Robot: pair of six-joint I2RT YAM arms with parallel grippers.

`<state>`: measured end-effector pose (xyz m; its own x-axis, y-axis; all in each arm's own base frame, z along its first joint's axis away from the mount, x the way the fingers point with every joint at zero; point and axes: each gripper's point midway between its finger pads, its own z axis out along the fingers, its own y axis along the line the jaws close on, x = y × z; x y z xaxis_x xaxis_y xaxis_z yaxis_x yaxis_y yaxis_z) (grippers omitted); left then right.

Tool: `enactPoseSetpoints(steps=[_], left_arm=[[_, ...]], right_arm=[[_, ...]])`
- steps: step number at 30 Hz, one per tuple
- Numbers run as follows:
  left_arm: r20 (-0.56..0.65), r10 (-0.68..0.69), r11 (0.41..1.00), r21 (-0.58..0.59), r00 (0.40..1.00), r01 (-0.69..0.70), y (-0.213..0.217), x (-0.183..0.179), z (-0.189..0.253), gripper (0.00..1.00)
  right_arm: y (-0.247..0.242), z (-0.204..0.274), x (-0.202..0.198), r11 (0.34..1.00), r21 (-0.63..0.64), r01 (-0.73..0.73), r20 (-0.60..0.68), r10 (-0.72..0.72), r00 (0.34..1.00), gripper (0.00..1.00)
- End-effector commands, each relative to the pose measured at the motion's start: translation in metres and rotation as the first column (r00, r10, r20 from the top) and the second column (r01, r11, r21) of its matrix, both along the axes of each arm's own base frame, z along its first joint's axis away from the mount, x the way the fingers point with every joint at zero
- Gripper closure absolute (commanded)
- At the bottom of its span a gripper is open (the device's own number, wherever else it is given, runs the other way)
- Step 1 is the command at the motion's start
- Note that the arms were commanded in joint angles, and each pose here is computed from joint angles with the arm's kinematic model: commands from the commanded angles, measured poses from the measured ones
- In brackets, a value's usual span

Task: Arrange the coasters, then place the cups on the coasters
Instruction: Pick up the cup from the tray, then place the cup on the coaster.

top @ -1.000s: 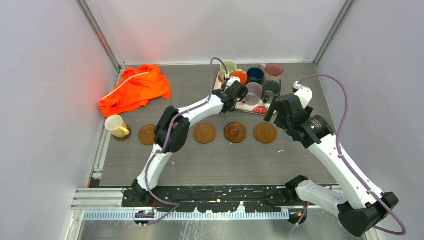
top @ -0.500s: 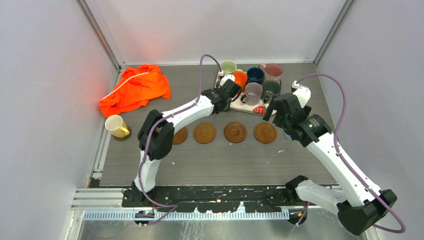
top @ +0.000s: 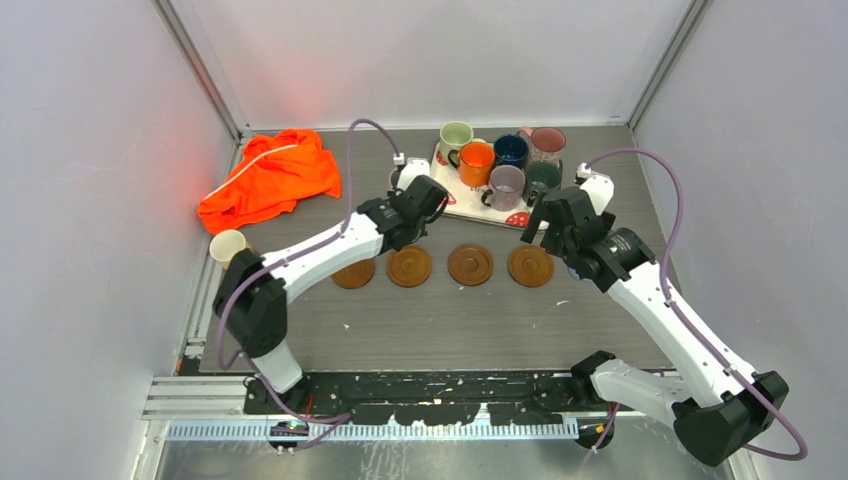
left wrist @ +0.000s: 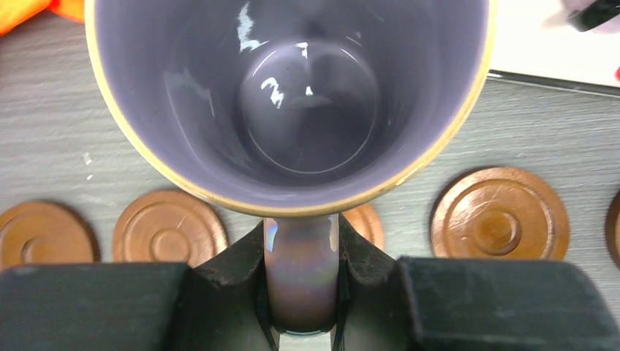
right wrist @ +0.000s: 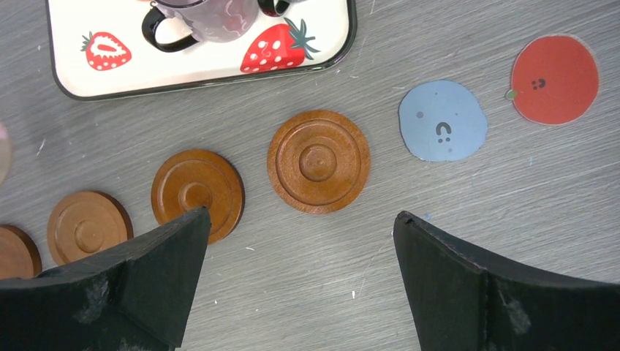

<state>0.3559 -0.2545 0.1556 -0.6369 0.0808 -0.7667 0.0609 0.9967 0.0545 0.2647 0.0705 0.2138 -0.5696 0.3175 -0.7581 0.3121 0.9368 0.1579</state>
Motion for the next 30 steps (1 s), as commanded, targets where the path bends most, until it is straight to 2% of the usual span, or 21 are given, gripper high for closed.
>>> enactPoseSetpoints(steps=[1,15,23,30], left_arm=[[0.178,0.159,0.984,-0.108,0.971,-0.142,0.035,0.001,0.058,1.00],[0.163,0.372,0.928,-0.077,0.914,-0.364,0.136,-0.050,0.038,1.00],[0.144,0.507,0.862,-0.088,0.850,-0.500,0.198,-0.082,0.011,1.00],[0.127,0.589,0.808,-0.103,0.798,-0.580,0.232,-0.094,-0.005,1.00]], right_arm=[[0.008,0.006,0.008,0.999,0.026,-0.020,0.037,0.019,0.999,0.00],[0.020,-0.003,0.017,0.997,0.045,-0.056,0.024,0.055,0.998,0.00],[0.026,-0.009,0.021,0.996,0.042,-0.074,0.004,0.074,0.997,0.00],[0.029,-0.013,0.023,0.995,0.042,-0.085,-0.009,0.086,0.996,0.00]])
